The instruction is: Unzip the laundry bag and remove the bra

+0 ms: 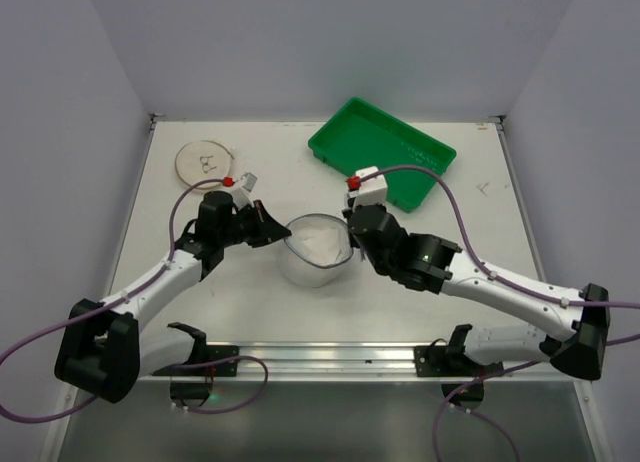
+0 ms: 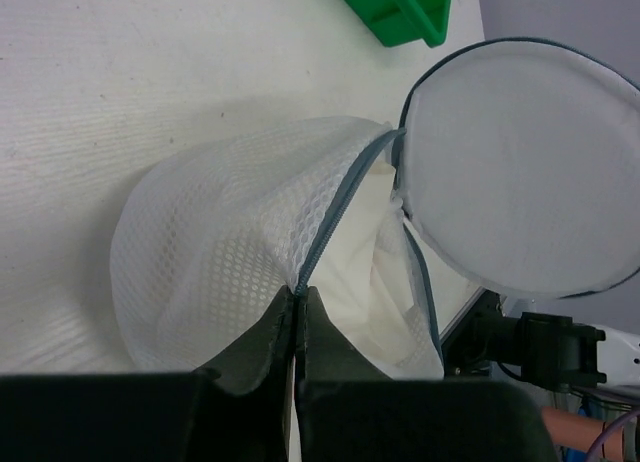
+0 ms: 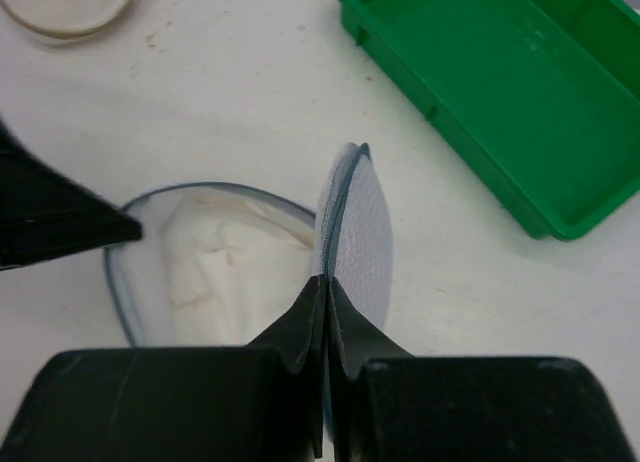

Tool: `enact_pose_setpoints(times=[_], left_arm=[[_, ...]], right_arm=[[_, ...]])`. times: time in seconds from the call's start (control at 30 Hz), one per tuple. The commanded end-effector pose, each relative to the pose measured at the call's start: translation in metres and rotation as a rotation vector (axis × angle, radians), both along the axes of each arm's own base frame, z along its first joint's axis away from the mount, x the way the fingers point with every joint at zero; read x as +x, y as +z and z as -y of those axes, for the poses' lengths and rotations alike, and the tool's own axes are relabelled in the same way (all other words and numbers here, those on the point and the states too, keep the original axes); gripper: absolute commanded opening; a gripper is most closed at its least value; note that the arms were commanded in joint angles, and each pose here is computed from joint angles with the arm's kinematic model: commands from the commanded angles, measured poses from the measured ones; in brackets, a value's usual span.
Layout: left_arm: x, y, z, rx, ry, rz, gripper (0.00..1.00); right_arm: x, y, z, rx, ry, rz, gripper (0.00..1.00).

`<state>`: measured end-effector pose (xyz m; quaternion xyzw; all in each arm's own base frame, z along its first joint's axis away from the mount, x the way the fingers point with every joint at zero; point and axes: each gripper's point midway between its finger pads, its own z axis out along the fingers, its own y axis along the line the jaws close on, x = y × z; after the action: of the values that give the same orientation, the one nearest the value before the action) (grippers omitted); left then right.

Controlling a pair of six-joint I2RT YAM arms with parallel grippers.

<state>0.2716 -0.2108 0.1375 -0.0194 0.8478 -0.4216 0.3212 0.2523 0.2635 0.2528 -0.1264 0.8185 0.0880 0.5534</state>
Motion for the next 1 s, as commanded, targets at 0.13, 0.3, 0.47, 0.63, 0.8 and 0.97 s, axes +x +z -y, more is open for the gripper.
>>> enact_pose_setpoints(times=[0.13, 0.3, 0.47, 0.63, 0.8, 0.97], left_arm=[[0.005, 0.022, 0.003, -0.026, 0.007, 0.058, 0.00], [0.003, 0.018, 0.002, -0.024, 0.009, 0.051, 0.00], [-0.001, 0.013, 0.000, -0.018, 0.001, 0.054, 0.00], [-0.003, 0.005, -0.002, -0.005, 0.002, 0.061, 0.00], [-0.006, -0.010, -0.004, 0.019, -0.013, 0.058, 0.00], [-0.012, -0.022, -0.004, 0.019, -0.024, 0.052, 0.00]], right_arm=[[-0.003, 0.009, 0.086, 0.023, -0.200, 0.077, 0.22], [-0.007, 0.023, 0.089, 0.033, -0.184, 0.068, 0.41], [-0.014, 0.015, 0.045, 0.092, -0.015, -0.018, 0.50], [-0.017, -0.032, -0.002, 0.125, 0.101, -0.131, 0.68], [-0.012, -0.059, -0.030, 0.176, 0.132, -0.165, 0.70], [-0.001, -0.079, -0.038, 0.147, 0.092, -0.181, 0.70]])
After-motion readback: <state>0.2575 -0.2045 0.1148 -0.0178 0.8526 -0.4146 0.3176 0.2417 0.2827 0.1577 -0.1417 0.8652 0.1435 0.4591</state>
